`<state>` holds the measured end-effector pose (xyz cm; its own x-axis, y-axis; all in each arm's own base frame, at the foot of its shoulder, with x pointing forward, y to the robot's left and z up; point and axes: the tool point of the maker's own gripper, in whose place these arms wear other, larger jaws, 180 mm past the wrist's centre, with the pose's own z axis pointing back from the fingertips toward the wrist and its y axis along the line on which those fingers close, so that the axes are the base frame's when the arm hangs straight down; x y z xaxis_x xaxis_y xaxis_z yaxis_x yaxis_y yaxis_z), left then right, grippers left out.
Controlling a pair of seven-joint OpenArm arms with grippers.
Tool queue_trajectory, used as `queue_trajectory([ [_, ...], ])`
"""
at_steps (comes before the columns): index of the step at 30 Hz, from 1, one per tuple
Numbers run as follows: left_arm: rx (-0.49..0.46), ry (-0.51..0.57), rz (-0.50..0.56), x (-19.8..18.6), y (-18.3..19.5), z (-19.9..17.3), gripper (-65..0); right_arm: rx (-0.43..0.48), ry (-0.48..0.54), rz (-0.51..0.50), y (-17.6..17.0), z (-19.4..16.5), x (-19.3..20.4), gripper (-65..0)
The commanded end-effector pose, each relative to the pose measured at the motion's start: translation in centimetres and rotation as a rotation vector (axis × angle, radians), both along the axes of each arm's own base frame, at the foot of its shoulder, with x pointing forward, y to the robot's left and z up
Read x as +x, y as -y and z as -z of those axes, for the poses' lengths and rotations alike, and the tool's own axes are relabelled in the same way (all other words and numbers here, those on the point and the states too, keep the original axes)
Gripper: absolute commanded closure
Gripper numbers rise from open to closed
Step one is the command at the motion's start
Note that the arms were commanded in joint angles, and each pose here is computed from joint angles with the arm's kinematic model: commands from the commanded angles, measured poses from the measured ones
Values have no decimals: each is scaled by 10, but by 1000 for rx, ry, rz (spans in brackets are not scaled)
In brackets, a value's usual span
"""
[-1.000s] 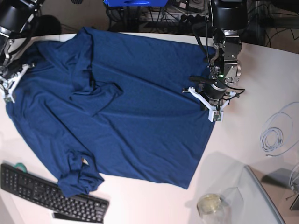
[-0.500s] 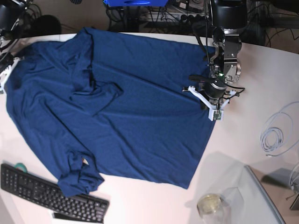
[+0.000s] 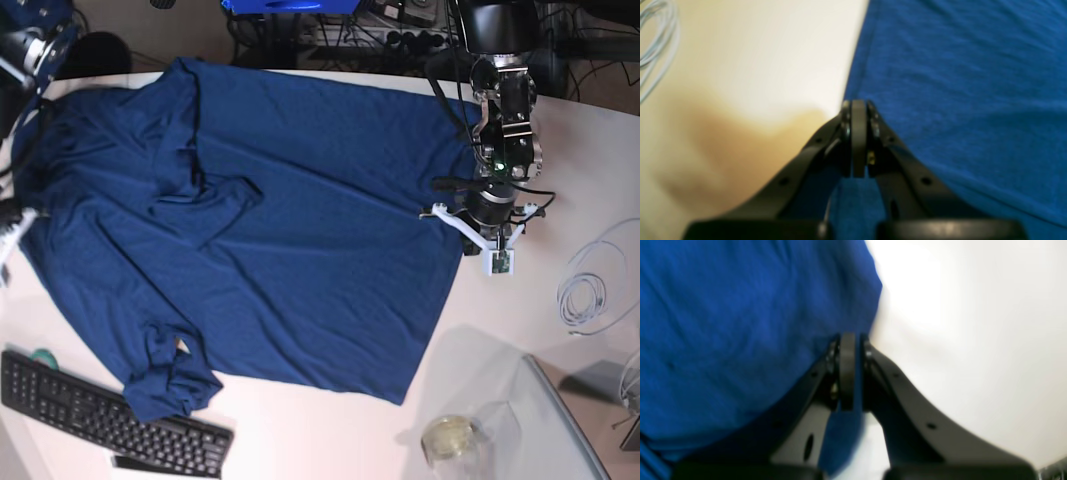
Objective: Layout the t-shirt on the table in an organized manner, then fold the t-shirt properly
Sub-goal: 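Release the shirt with both grippers and lift them away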
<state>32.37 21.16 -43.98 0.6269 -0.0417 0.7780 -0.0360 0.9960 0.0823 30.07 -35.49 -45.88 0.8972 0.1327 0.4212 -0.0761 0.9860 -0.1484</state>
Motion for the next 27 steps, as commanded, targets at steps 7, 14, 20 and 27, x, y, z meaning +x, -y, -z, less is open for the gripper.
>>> queue_trajectory([
  [7,-78,65,-3,55,25,-13,0,93,-19,21,-5,23,31,-30],
  [14,-152,-29,12,78,54,17,0,120,-9,26,-17,29,35,-35],
  [20,-198,-14,-3,85,62,42,0,90,122,137,-9,34,49,-36],
  [27,-208,48,-9,109,59,26,0,95,261,209,8,22,73,-36],
])
